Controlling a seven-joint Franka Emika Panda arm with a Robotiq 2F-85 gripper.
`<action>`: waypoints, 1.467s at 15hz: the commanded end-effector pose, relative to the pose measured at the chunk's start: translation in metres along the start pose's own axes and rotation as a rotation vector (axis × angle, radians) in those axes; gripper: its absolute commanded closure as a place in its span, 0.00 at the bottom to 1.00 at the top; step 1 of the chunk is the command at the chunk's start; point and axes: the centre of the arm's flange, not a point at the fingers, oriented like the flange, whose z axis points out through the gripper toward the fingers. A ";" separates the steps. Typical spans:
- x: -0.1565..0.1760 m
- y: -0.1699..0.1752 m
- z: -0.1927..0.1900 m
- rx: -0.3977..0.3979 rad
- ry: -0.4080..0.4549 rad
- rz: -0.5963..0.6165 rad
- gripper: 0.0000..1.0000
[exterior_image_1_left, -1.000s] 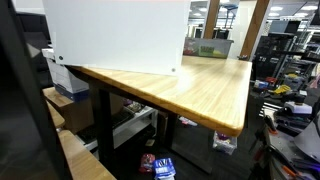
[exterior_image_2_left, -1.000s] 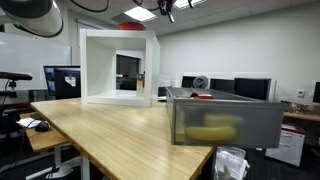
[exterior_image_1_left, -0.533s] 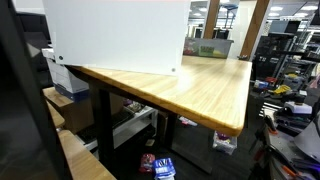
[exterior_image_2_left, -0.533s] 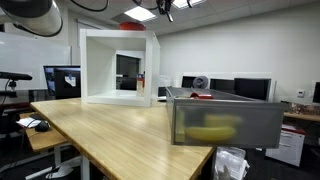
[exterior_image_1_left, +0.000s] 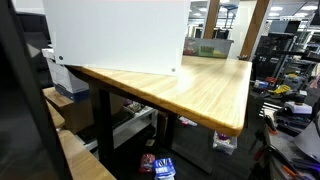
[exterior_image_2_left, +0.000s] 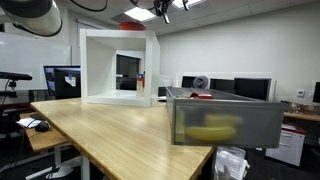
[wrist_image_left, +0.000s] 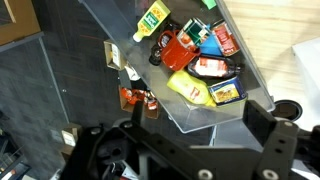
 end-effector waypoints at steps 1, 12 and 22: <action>-0.062 -0.037 0.023 0.015 -0.045 -0.030 0.00; -0.059 -0.051 0.058 0.023 -0.198 -0.069 0.00; -0.055 -0.066 0.096 0.046 -0.299 -0.124 0.00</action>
